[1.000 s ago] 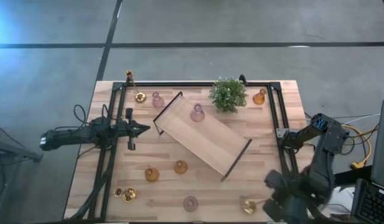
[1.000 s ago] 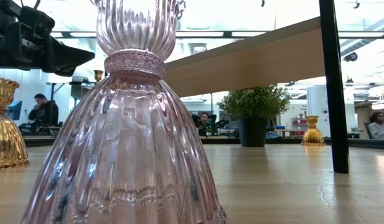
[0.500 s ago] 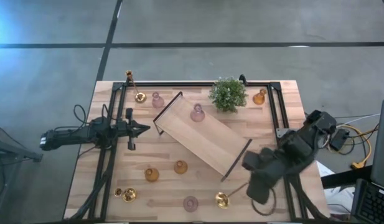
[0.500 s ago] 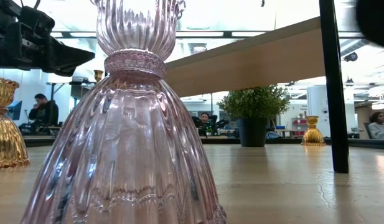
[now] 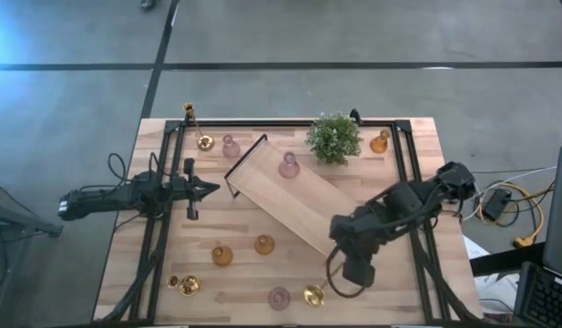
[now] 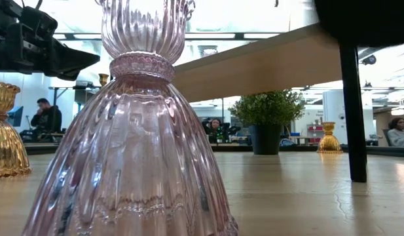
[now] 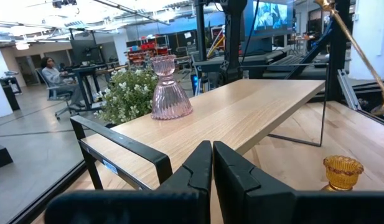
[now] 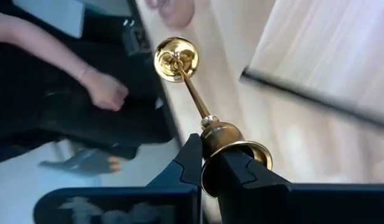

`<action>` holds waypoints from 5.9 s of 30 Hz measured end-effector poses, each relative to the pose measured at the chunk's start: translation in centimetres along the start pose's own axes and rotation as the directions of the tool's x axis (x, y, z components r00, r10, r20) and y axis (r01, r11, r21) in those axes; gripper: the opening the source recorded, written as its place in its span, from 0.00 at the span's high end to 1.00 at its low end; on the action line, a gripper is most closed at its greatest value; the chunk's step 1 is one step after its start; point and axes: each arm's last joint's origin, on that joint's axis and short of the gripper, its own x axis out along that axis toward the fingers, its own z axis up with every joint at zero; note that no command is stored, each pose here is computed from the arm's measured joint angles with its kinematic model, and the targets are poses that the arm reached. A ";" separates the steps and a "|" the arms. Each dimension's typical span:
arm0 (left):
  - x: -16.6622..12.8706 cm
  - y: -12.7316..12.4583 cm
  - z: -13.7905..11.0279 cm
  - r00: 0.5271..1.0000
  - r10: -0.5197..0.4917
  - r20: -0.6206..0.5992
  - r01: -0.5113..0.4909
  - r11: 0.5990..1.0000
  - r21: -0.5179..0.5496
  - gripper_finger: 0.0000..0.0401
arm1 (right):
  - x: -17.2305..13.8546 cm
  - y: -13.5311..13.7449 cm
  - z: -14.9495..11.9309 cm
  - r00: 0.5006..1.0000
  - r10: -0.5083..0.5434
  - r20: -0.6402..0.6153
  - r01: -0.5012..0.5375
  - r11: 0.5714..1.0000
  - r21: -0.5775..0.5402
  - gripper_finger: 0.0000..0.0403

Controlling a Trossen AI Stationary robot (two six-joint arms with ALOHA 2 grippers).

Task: Pick & Place candle stick holders
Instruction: Move the gold candle holder to the center of the table, then put the yellow glass candle holder on the shelf

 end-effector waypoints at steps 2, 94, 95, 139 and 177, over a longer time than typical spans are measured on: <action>0.0 0.0 0.0 1.000 0.000 0.000 0.000 1.000 0.000 0.95 | -0.1 0.1 -0.9 1.000 0.004 -0.019 -0.003 0.999 0.054 0.97; 0.0 0.0 0.0 1.000 0.000 0.000 0.000 1.000 0.000 0.95 | 6.9 0.6 -0.5 0.962 -0.273 -0.010 0.273 0.962 -0.022 0.97; 0.0 0.0 0.0 1.000 0.000 -0.001 0.000 1.000 0.000 0.95 | 6.9 0.6 -0.5 0.962 -0.272 -0.010 0.272 0.962 -0.018 0.96; 0.0 0.0 0.0 1.000 0.000 -0.001 0.000 1.000 0.000 0.95 | 5.8 1.2 -0.3 0.979 -0.204 0.010 0.203 0.977 0.063 0.66; 0.0 0.0 0.0 1.000 0.000 -0.001 0.000 1.000 0.000 0.95 | -4.8 -2.4 3.4 0.297 -0.569 0.767 0.667 0.699 0.260 0.72</action>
